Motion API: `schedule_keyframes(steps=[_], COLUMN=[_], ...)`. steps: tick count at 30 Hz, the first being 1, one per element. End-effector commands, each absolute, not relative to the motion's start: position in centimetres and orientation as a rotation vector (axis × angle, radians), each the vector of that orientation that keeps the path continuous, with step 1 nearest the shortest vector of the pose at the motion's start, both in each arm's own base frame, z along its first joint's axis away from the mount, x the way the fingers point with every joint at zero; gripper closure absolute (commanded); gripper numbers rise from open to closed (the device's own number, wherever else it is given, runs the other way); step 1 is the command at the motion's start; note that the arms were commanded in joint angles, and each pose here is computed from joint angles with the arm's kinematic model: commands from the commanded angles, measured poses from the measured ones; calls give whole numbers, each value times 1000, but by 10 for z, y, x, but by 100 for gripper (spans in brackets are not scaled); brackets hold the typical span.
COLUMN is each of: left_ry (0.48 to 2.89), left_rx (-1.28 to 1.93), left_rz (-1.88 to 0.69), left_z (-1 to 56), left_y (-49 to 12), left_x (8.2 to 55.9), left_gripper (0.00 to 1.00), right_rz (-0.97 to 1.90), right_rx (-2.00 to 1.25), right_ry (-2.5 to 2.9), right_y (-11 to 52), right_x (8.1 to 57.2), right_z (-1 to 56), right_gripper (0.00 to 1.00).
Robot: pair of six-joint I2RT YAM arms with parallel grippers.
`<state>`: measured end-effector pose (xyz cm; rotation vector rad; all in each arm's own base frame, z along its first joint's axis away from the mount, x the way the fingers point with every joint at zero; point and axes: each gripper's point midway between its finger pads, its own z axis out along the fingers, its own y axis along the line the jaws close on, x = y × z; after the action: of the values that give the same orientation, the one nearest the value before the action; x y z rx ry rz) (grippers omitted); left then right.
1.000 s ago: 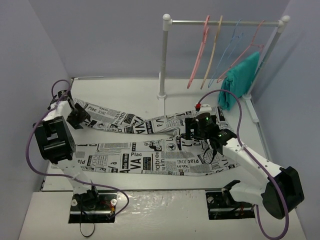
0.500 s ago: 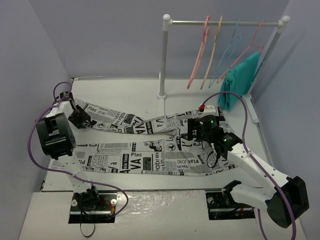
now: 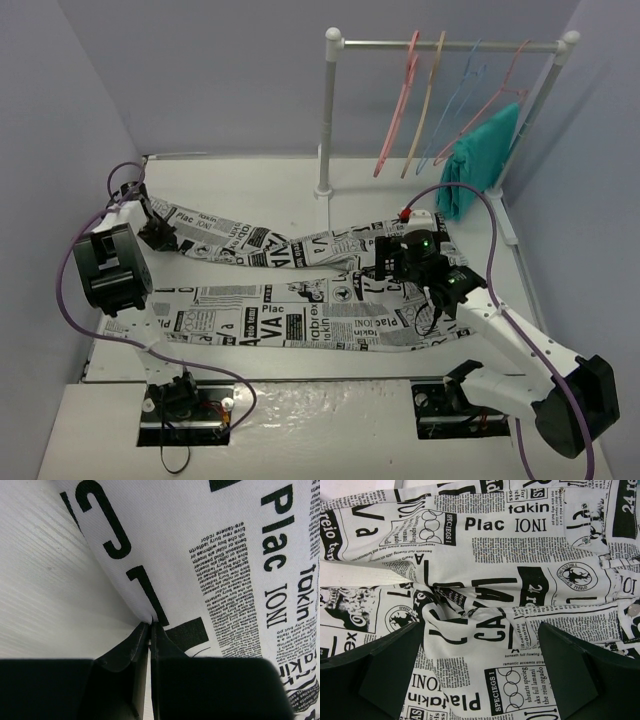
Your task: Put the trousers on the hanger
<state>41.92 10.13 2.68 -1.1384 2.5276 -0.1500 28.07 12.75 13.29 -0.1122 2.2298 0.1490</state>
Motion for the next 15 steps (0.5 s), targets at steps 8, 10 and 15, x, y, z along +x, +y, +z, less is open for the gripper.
schedule_keyframes(steps=[8,10,15], left_ry=[2486,2485,2353], left_rx=[-996,-991,-940], left_rz=[3,75,168], left_z=[111,139,221], left_y=[107,109,113], left_x=[377,353,322], left_gripper=[100,100,100], right_rz=[160,163,168], right_rx=[-122,-134,-167], right_ry=[2099,2085,2080], right_y=[127,127,129], right_x=[289,288,290], right_z=[186,194,201], right_gripper=[0,0,0])
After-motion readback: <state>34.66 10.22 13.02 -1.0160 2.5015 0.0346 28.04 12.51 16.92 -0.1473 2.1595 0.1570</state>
